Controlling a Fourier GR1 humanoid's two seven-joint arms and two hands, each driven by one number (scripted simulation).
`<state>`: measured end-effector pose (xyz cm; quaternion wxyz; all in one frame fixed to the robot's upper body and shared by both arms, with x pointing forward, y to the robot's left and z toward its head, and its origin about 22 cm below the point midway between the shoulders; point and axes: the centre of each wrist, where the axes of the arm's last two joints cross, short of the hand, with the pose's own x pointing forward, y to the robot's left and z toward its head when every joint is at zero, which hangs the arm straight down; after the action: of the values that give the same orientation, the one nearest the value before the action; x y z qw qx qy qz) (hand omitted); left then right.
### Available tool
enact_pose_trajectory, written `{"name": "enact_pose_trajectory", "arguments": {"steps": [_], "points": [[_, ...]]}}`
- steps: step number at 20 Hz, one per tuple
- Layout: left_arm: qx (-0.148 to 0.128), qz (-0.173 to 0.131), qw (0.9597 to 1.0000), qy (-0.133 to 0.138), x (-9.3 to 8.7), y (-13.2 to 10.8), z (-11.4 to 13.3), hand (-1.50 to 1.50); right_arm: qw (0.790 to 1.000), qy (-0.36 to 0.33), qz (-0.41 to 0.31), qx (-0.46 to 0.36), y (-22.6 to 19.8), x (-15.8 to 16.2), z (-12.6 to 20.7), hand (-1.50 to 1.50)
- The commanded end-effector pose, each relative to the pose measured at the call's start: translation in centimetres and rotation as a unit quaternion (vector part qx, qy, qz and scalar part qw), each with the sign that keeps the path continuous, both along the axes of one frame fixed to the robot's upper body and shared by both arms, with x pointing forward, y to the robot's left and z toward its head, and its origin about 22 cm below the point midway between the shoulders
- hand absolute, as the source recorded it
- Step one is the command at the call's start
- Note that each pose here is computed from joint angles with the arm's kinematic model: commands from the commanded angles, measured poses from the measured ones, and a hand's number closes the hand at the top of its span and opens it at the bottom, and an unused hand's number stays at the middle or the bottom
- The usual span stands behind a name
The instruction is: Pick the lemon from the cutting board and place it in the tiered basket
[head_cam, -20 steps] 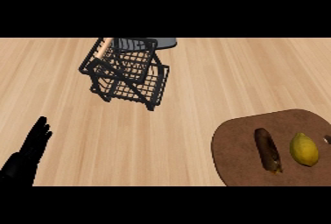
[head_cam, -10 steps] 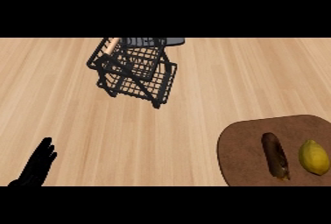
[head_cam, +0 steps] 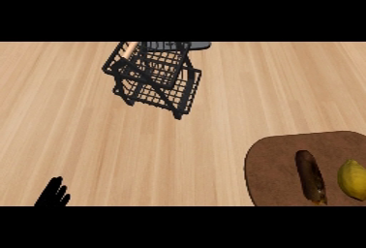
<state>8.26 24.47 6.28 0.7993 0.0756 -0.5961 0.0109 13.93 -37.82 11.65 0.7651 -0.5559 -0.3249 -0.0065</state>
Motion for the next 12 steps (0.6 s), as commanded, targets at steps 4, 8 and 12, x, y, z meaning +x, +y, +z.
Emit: {"name": "enact_pose_trajectory", "arguments": {"steps": [4, 8, 12], "points": [[0.039, 0.029, 0.9986, -0.020, 3.6, 0.9, -3.1, 0.00, 0.993, 0.114, -0.032, 0.007, 1.5, 0.2, -1.1, -1.50], [0.052, 0.008, 0.9985, -0.018, 6.7, -0.2, -6.8, 0.00, 0.991, 0.128, -0.045, 0.017, 3.2, 2.0, 0.0, -1.50], [0.058, 0.001, 0.9982, -0.014, 10.3, -1.0, -9.1, 0.00, 0.991, 0.124, -0.039, 0.031, 4.5, 3.9, -0.4, -1.50]]}}
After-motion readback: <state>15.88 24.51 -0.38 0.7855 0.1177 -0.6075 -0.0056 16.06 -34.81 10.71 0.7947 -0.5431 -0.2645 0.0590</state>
